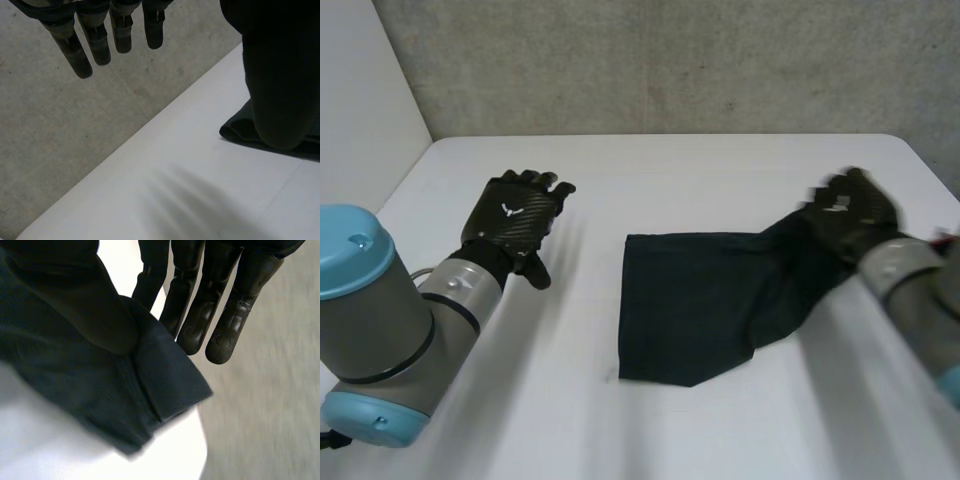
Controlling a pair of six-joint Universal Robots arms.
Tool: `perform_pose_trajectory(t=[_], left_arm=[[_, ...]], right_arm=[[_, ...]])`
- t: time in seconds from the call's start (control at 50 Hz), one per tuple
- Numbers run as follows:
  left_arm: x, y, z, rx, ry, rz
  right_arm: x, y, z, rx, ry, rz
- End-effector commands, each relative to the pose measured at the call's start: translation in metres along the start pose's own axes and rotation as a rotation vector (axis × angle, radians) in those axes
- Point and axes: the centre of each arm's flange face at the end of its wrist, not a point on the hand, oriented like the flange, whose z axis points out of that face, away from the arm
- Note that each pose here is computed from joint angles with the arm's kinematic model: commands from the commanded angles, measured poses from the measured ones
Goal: Fold the shorts.
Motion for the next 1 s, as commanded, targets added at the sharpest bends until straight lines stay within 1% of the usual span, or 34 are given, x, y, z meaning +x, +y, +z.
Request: perform_pose_trajectory(t=[0.02, 0.04, 0.06, 0.12, 0.14, 0.22, 0.34, 0.42, 0.44, 0.5, 0.52, 0.58, 0.6, 0.66, 0.68, 0.72, 0.74, 0.8, 0.82, 0.84, 0.88, 0.92, 1.0], left_arm=[[-0.006, 0.003, -0.003, -0.012, -0.018, -0.005], [-0.008, 0.003, -0.003, -0.014, -0.024, -0.005], [-0.010, 0.005, -0.004, -0.020, -0.029, -0.006], [-0.012, 0.006, -0.005, -0.024, -0.035, -0.009], [-0.012, 0.007, -0.006, -0.028, -0.036, -0.009], [-0.012, 0.007, -0.007, -0.028, -0.036, -0.018], [-0.014, 0.005, -0.004, -0.013, -0.040, -0.025], [-0.015, -0.004, 0.000, 0.024, -0.034, -0.023], [-0.015, -0.010, 0.004, 0.048, -0.030, -0.023], [-0.014, -0.022, 0.009, 0.088, -0.026, -0.030], [-0.011, -0.033, 0.011, 0.123, -0.017, -0.046], [-0.004, -0.049, 0.015, 0.171, 0.005, -0.097], [0.000, -0.055, 0.020, 0.189, 0.020, -0.143], [0.011, -0.060, 0.027, 0.191, 0.059, -0.212], [0.023, -0.059, 0.029, 0.167, 0.096, -0.248], [0.035, -0.056, 0.030, 0.125, 0.135, -0.270], [0.049, -0.051, 0.033, 0.074, 0.176, -0.283], [0.072, -0.037, 0.036, -0.015, 0.230, -0.287], [0.085, -0.026, 0.036, -0.076, 0.262, -0.280], [0.090, -0.021, 0.037, -0.105, 0.267, -0.277], [0.096, -0.011, 0.039, -0.161, 0.259, -0.271], [0.099, 0.005, 0.042, -0.237, 0.199, -0.253], [0.095, 0.022, 0.045, -0.302, 0.094, -0.223]], right_arm=[[-0.085, -0.084, -0.011, 0.319, -0.246, -0.057], [-0.096, -0.089, -0.015, 0.353, -0.287, -0.061], [-0.118, -0.095, -0.022, 0.411, -0.370, -0.070], [-0.145, -0.099, -0.032, 0.469, -0.477, -0.070], [-0.161, -0.099, -0.039, 0.488, -0.543, -0.071], [-0.169, -0.096, -0.041, 0.470, -0.582, -0.066], [-0.152, -0.105, -0.038, 0.468, -0.544, -0.006], [-0.125, -0.113, -0.041, 0.446, -0.508, 0.147], [-0.108, -0.119, -0.045, 0.450, -0.488, 0.236], [-0.085, -0.126, -0.051, 0.449, -0.460, 0.385], [-0.068, -0.127, -0.050, 0.438, -0.423, 0.490], [-0.039, -0.118, -0.039, 0.384, -0.339, 0.638], [-0.023, -0.104, -0.030, 0.326, -0.276, 0.721], [-0.011, -0.087, -0.020, 0.252, -0.223, 0.801], [-0.009, -0.074, -0.014, 0.195, -0.209, 0.820], [-0.012, -0.065, -0.010, 0.149, -0.217, 0.823], [-0.016, -0.057, -0.004, 0.105, -0.232, 0.823], [-0.026, -0.048, 0.005, 0.046, -0.258, 0.819], [-0.031, -0.043, 0.011, 0.015, -0.274, 0.819], [-0.034, -0.039, 0.014, -0.001, -0.281, 0.822], [-0.037, -0.034, 0.020, -0.024, -0.288, 0.825], [-0.046, -0.028, 0.027, -0.052, -0.311, 0.831], [-0.062, -0.021, 0.036, -0.088, -0.349, 0.827]])
